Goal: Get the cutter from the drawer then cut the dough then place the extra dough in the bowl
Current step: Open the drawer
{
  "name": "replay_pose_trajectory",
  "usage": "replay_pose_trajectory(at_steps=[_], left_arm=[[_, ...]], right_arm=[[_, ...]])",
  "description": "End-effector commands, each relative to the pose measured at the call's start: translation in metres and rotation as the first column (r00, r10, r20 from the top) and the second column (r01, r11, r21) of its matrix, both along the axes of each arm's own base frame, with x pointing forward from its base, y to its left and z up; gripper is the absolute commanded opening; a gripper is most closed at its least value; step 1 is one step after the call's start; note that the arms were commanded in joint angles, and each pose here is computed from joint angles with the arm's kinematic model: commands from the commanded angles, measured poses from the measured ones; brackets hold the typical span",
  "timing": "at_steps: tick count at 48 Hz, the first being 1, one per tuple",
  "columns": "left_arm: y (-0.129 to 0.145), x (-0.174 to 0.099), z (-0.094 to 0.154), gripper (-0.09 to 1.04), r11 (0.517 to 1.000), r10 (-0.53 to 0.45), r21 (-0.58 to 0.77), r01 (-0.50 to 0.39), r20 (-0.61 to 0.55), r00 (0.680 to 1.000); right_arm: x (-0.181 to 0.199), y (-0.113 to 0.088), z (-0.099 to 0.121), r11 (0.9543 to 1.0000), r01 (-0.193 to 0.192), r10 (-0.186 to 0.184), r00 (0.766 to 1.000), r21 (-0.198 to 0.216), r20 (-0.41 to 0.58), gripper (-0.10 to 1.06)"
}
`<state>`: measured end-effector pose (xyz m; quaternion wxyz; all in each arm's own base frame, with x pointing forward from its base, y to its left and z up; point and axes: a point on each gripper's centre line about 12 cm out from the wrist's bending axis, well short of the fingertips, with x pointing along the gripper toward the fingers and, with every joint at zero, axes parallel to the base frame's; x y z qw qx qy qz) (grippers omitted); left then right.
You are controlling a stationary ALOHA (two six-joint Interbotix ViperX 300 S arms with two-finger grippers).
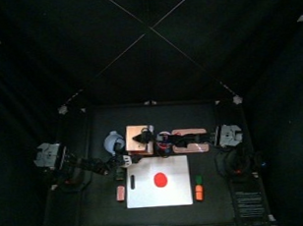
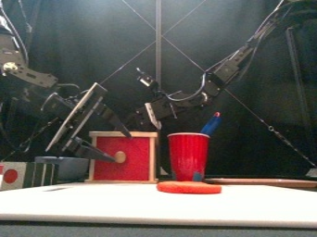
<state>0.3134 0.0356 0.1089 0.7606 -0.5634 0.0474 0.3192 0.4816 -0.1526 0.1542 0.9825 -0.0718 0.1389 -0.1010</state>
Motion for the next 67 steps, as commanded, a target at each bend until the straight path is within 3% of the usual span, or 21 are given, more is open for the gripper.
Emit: replay_pose_trajectory(at_steps=[1, 22, 38, 52, 67], left_arm=[[0.006, 0.008, 0.004, 0.89, 0.999, 0.041, -0.011, -0.041, 0.022, 0.999], [0.016, 0.016, -0.006, 0.85, 0.996, 0.087, -0.017, -0.087, -0.002, 0.996], [0.015, 0.014, -0.010, 0.65, 0.996, 0.085, -0.018, -0.085, -0.018, 0.996], [0.003, 0.012, -0.016, 0.55, 0.997, 0.027, -0.069, -0.032, -0.075, 0.997], [-0.024, 0.003, -0.018, 0.53, 0.994, -0.062, -0.100, 0.052, -0.103, 0.993]], right_arm=[[0.002, -0.002, 0.012, 1.0000, 0.004, -0.004, 1.000, -0.005, 0.024, -0.07], [0.002, 0.004, 0.010, 1.0000, -0.006, 0.006, 1.000, -0.003, 0.020, -0.07], [0.003, 0.007, 0.010, 0.9999, -0.011, 0.011, 1.000, 0.000, 0.019, -0.07], [0.003, 0.006, 0.010, 1.0000, -0.004, 0.004, 1.000, 0.007, 0.021, -0.07], [0.003, 0.004, 0.011, 1.0000, 0.002, -0.002, 1.000, 0.009, 0.024, -0.07]])
